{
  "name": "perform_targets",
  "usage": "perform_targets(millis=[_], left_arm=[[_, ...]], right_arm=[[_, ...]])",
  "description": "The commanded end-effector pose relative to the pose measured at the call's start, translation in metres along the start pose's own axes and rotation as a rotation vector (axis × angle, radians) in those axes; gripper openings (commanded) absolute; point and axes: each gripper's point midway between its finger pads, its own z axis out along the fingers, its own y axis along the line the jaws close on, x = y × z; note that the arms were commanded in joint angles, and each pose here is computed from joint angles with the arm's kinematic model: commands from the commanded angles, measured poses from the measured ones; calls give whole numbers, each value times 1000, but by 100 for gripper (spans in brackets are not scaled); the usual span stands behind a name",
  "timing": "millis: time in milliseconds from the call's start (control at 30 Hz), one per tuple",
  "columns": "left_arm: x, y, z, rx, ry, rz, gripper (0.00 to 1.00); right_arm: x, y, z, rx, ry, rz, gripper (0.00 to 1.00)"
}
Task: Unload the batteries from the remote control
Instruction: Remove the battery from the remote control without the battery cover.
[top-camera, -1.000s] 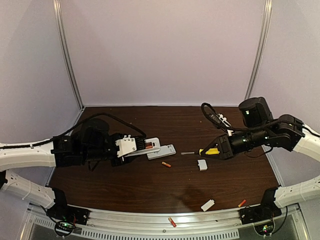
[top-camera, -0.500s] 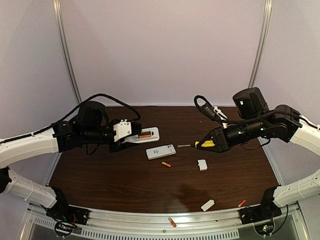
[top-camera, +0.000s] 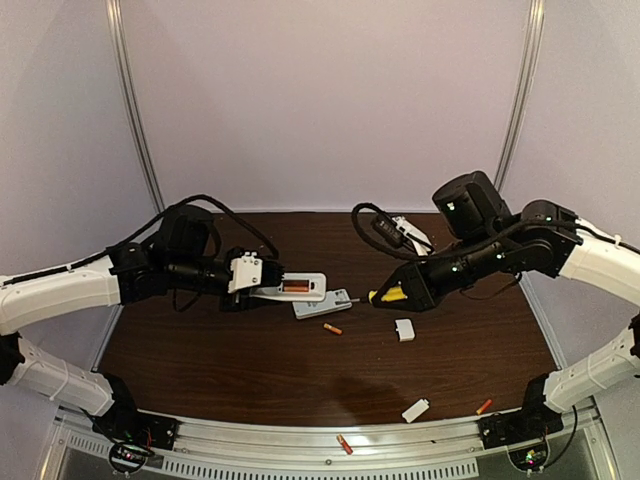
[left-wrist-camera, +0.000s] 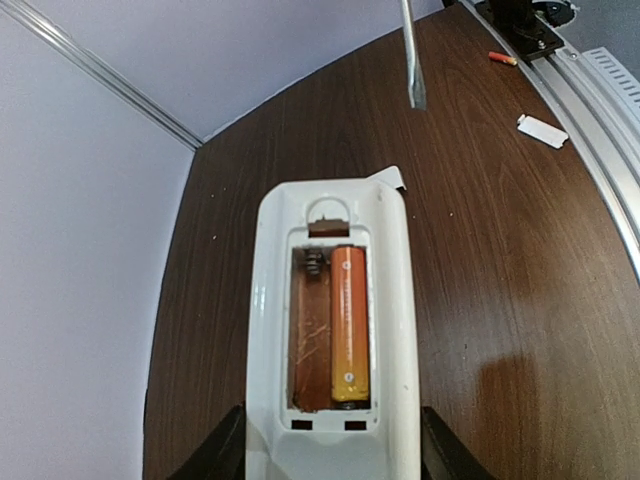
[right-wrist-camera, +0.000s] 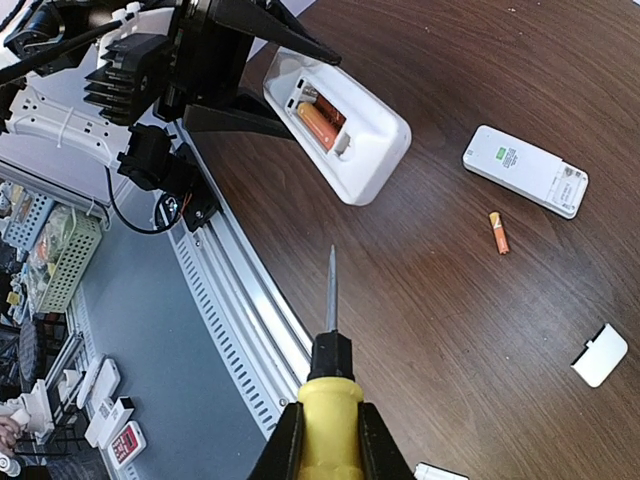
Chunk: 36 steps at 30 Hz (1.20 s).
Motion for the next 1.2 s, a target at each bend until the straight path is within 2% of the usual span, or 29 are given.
perform_targets(millis=[0, 533, 1167], left_arm=[[-15, 2, -3, -3, -46, 117, 0], [-11, -1, 0, 5, 3, 248, 0], [-11, -6, 8, 52, 16, 285, 0]], right_arm=[[-11, 11, 2, -16, -12, -70, 0], [-29, 21, 25, -35, 40, -175, 0], [-38, 8, 46, 43, 99, -229, 0]])
